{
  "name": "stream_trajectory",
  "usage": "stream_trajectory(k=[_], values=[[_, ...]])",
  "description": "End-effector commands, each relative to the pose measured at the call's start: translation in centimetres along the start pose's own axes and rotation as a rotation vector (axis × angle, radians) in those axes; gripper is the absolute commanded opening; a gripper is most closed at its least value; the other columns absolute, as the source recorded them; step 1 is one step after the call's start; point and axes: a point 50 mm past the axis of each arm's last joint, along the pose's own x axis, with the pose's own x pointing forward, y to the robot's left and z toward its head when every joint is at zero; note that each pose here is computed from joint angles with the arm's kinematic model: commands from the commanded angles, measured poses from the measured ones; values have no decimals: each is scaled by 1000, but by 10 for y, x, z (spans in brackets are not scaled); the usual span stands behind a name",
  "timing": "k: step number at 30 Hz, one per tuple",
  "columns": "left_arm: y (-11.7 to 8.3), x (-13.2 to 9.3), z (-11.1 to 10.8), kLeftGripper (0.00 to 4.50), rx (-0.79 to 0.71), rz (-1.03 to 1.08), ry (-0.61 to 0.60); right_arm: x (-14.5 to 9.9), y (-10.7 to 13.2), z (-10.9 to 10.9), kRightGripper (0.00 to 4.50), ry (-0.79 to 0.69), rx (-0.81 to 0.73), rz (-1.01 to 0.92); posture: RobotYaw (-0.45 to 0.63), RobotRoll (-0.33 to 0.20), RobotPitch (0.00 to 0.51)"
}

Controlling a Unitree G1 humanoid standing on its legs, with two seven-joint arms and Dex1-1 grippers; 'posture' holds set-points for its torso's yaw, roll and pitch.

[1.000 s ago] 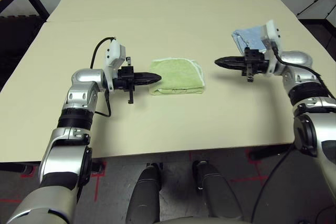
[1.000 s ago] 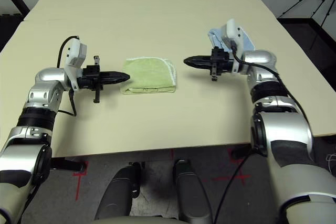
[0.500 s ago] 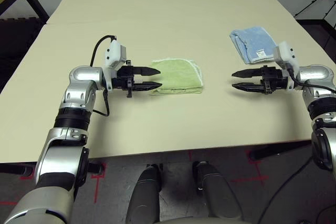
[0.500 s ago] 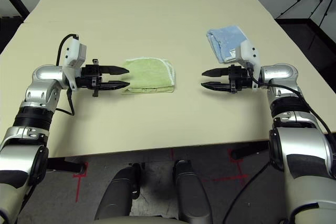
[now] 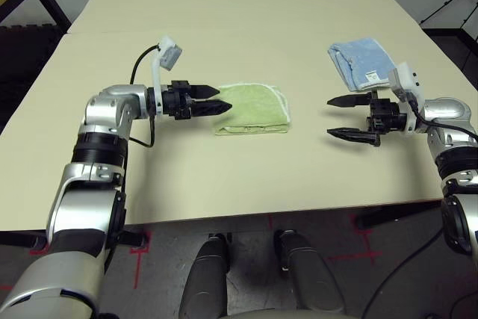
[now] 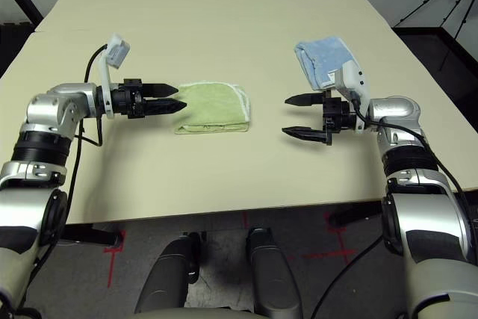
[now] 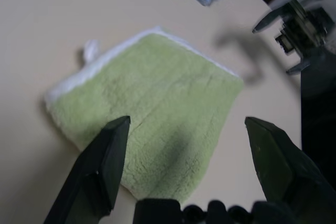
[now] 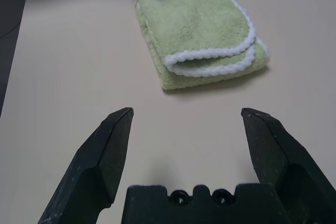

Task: Fold the towel and set it aside.

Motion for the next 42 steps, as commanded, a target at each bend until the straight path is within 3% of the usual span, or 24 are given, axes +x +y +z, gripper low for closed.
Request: stream_trajectory(k=[1,17,25,39,42], values=[[3,-7,-4,4431,-178,71,38,-1,3,0,4465,-20,13,-3,-27,0,159],[18,-11,-25,4431,-292,218,80,3,8,1,4465,-28,19,15,-19,0,157],[18,8,-24,4431,-363,166,39,4,8,1,4465,-30,13,11,-23,0,158],[10,44,-16,4431,-350,107,60,3,8,2,4465,-26,7,1,-30,0,165],[10,44,-13,3846,-350,101,58,4,8,2,4500,-27,5,1,-28,0,164]])
